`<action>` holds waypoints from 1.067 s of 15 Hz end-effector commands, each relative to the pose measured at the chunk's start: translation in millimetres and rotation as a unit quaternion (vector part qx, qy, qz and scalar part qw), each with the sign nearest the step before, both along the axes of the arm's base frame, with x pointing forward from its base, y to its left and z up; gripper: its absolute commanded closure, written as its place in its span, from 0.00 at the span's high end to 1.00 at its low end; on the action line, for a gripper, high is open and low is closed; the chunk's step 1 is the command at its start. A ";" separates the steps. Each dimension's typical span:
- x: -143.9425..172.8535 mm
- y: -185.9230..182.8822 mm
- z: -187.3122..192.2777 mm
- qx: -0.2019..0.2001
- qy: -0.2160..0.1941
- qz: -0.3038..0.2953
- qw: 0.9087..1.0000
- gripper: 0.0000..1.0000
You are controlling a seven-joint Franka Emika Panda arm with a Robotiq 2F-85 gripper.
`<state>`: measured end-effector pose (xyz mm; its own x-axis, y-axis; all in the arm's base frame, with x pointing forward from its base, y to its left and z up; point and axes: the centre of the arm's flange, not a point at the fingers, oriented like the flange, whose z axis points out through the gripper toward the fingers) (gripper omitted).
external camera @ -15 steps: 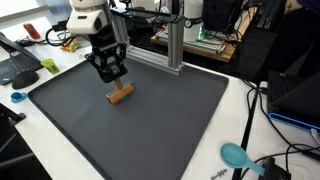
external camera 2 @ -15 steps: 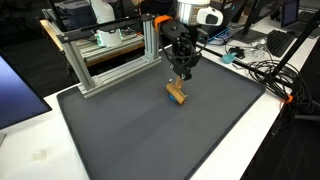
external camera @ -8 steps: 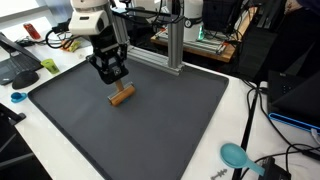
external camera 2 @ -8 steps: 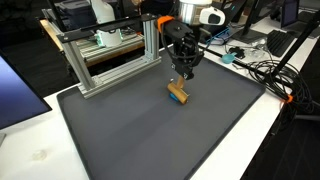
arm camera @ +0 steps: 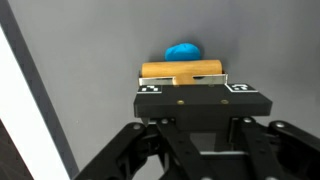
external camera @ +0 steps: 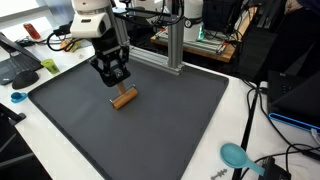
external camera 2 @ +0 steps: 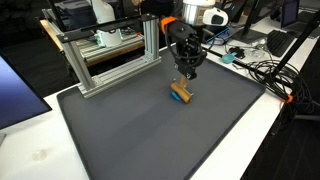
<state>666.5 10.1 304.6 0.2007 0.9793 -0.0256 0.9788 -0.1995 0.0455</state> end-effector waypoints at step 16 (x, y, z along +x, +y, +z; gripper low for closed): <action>-13.6 -36.9 -40.3 -0.034 0.030 -0.097 0.994 0.22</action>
